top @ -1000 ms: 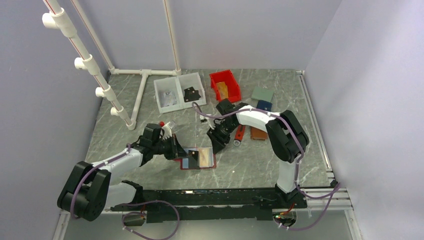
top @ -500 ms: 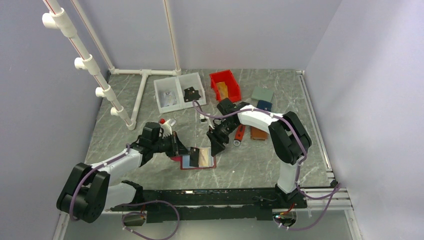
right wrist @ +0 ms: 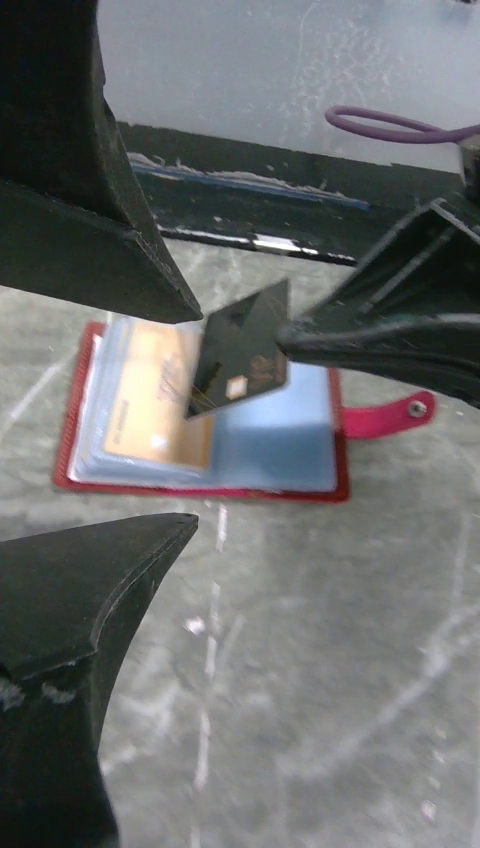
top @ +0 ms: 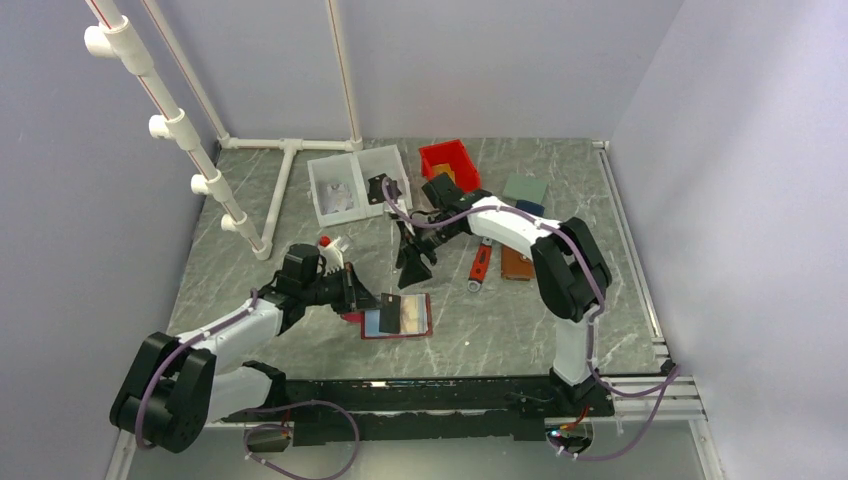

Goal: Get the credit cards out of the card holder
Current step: Place the credit card in the storage box.

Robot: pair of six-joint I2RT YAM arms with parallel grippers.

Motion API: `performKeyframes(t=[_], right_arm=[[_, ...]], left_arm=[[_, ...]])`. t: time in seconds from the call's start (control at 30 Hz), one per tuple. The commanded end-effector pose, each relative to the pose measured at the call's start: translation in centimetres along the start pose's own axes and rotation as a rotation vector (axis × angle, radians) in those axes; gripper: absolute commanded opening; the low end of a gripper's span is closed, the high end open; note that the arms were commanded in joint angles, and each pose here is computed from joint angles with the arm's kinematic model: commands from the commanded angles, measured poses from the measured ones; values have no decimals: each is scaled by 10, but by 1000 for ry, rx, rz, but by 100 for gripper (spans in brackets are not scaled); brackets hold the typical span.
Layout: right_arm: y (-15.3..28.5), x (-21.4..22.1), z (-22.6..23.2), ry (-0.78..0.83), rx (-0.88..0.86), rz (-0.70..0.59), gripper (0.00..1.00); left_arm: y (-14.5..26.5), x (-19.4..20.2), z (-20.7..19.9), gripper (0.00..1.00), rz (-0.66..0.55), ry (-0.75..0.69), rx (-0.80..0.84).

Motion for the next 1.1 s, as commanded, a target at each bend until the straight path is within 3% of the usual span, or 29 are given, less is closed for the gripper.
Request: performKeyframes(t=[0.0, 0.27, 0.7, 0.77, 0.8, 0.83, 0.9, 0.93, 0.97, 1.07], right_arm=[[-15, -22, 1, 106, -92, -22, 72], [-24, -11, 10, 89, -162, 14, 71], [-40, -1, 14, 52, -204, 66, 58], [-39, 0, 17, 40, -222, 68, 50], [-39, -1, 19, 37, -230, 68, 41], [-38, -1, 19, 31, -233, 72, 24], [-36, -3, 20, 30, -240, 80, 1], [-33, -5, 20, 25, -240, 81, 0], [-29, -7, 18, 24, -236, 78, 0], [-8, -17, 14, 16, -204, 46, 0]], left_arm=[[2, -15, -16, 0, -30, -57, 41], [3, -18, -22, 0, -45, -73, 64], [12, -22, -34, 0, -76, -93, 88], [12, -23, -34, 0, -81, -96, 86], [13, -24, -35, 0, -83, -96, 85], [14, -24, -35, 0, -87, -96, 79], [16, -27, -33, 0, -106, -88, 48], [18, -29, -31, 1, -117, -86, 26], [21, -29, -29, 9, -127, -82, -3], [34, -35, -23, 41, -180, -84, -98]])
Point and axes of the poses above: each gripper's point midway between its finger pads, its own y axis back along the fingers, its own z axis along the line the jaws close on, x = y × z, the point moved 1 cm from there along y, back along the fingers, and after that the axes turned 7 degrees about -y, right-handed, at the moved point
